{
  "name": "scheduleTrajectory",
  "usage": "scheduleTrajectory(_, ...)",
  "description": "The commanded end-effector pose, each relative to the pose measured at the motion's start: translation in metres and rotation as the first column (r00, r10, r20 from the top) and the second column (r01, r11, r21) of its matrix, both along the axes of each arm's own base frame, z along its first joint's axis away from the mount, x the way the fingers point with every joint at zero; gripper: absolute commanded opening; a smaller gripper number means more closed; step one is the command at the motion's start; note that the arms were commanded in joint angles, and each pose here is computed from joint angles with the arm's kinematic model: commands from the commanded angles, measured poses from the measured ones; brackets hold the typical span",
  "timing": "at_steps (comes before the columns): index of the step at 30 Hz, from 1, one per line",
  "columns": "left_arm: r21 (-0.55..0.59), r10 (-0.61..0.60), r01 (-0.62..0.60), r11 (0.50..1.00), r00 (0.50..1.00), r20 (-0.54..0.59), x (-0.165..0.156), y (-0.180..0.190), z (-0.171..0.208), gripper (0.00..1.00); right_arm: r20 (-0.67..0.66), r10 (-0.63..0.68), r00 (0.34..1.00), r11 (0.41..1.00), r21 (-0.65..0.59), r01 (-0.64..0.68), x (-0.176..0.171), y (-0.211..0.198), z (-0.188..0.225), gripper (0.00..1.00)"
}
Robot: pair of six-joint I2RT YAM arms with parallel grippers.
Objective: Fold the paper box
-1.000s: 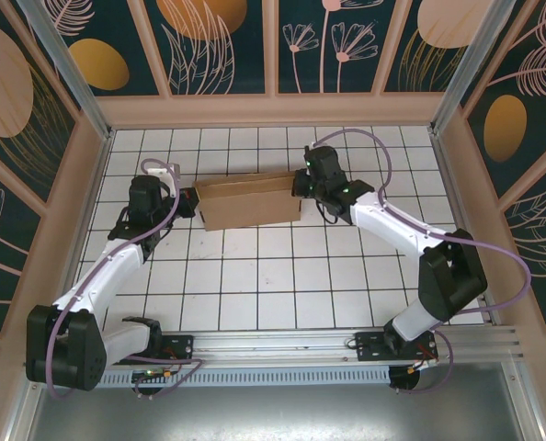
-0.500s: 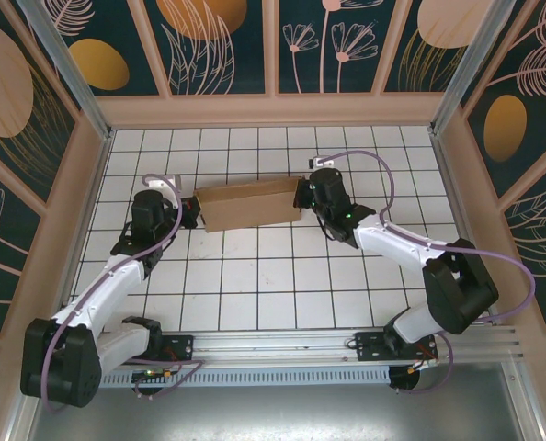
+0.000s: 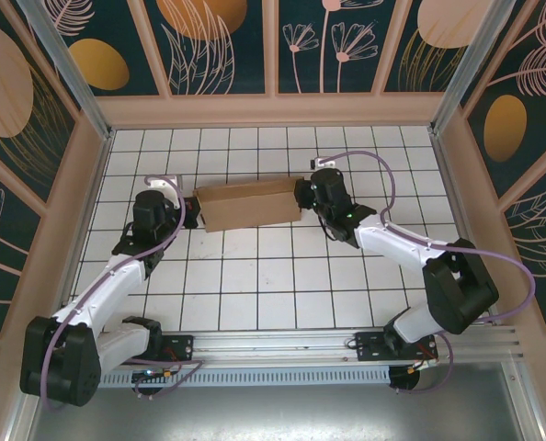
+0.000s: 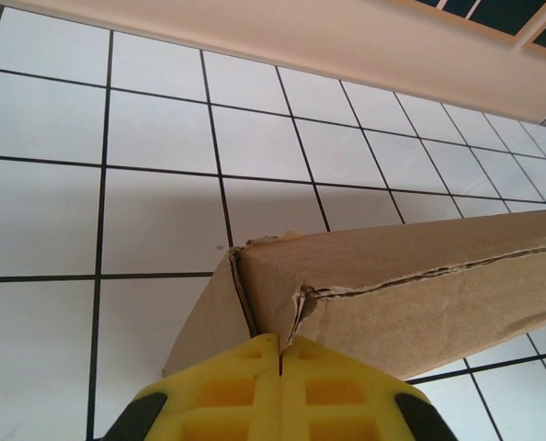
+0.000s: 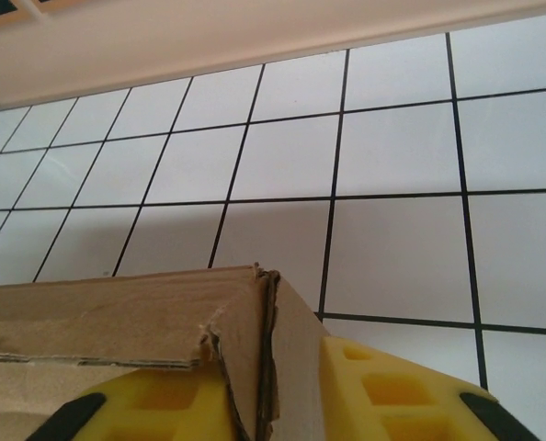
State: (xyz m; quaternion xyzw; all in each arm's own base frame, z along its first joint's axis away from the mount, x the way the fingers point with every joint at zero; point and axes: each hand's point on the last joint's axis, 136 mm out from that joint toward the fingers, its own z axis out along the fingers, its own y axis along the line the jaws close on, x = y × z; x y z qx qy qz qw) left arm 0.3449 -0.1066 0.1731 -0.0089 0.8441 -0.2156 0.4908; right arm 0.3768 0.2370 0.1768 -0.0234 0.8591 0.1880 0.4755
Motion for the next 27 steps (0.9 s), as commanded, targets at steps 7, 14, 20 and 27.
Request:
scheduleTrajectory(7, 0.099, 0.011, 0.002, 0.995, 0.991, -0.132, -0.009, 0.009, -0.040, 0.00, -0.053, 0.011, 0.999, 0.999, 0.037, -0.009, -0.016, -0.021, 0.011, 0.51)
scheduleTrajectory(14, 0.118, 0.000, 0.016, 0.993, 0.991, -0.136, -0.006, 0.008, -0.040, 0.00, 0.039, 0.128, 0.991, 0.979, 0.156, -0.132, -0.031, -0.030, 0.059, 0.48)
scheduleTrajectory(20, 0.130, 0.001, 0.016, 0.991, 0.992, -0.126, -0.005, 0.009, -0.038, 0.00, -0.002, 0.066, 0.998, 0.963, 0.264, -0.063, -0.012, -0.045, 0.082, 0.28)
scheduleTrajectory(27, 0.135, 0.000, 0.016, 0.991, 0.993, -0.119, -0.005, 0.009, -0.038, 0.00, -0.152, 0.099, 0.983, 0.963, 0.265, -0.056, 0.015, -0.017, 0.059, 0.39)
